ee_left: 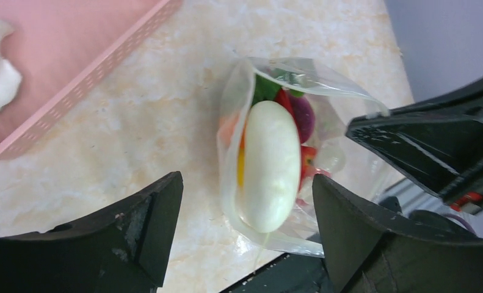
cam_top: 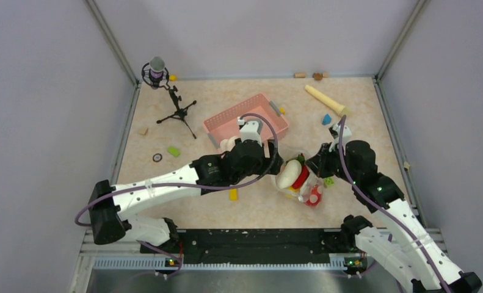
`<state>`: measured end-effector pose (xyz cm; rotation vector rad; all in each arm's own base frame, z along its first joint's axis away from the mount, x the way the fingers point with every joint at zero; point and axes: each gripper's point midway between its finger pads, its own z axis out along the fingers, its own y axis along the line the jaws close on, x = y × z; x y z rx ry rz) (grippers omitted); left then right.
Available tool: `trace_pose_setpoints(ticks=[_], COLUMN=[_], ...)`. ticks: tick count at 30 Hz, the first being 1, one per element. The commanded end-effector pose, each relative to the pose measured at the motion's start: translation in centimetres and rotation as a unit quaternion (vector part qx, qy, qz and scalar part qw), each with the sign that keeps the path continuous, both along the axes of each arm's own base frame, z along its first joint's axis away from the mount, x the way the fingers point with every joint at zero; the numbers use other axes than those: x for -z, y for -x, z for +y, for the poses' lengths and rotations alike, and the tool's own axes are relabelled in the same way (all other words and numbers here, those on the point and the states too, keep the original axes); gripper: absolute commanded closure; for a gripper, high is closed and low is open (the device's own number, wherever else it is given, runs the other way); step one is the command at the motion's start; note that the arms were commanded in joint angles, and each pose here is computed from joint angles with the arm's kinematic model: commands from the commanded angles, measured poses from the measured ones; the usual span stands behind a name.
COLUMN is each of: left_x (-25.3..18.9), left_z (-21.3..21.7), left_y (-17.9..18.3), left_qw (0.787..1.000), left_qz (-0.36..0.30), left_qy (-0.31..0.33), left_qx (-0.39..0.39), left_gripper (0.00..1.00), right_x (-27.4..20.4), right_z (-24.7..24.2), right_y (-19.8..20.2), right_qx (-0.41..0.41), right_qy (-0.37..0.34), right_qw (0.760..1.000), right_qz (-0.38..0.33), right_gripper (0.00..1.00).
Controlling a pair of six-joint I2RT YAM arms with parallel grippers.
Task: Place the food in the zip-top bag and seal the zipper
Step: Place the fake vegetable in the zipper food storage bag.
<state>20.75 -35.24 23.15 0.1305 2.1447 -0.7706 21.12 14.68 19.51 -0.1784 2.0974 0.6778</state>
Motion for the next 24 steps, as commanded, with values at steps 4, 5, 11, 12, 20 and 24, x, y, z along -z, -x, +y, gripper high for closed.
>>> trace_pose_setpoints(ticks=[4, 5, 11, 12, 20, 24], left_x=[3.2, 3.7, 6.0, 6.1, 7.0, 5.9], left_z=[0.8, 0.5, -0.7, -1.0, -1.7, -1.5], left_y=[-1.3, -1.3, -2.2, -2.2, -2.2, -1.8], left_qw=[0.998, 0.997, 0.994, 0.994, 0.994, 0.995], left_qz=[0.018, 0.021, 0.036, 0.038, 0.048, 0.046], left_qy=[-0.03, -0.034, -0.072, -0.075, -0.087, -0.076], left_qx=[-0.061, -0.059, -0.068, -0.065, -0.056, -0.047], left_gripper=[0.28, 0.31, 0.45, 0.48, 0.98, 1.0], right_x=[-1.3, -1.3, -1.3, -1.3, -1.2, -1.2], right_z=[0.3, 0.3, 0.3, 0.3, 0.3, 0.4], right_y=[-0.4, -0.4, -0.4, -0.3, -0.3, -0.3], right_qx=[-0.006, -0.006, -0.006, -0.007, -0.007, -0.008], right_qy=[-0.011, -0.012, -0.012, -0.012, -0.012, -0.012], right_qw=[1.0, 1.0, 1.0, 1.0, 1.0, 1.0], right_qz=[-0.026, -0.025, -0.025, -0.024, -0.024, -0.023], right_gripper=[0.95, 0.95, 0.95, 0.95, 0.95, 0.95])
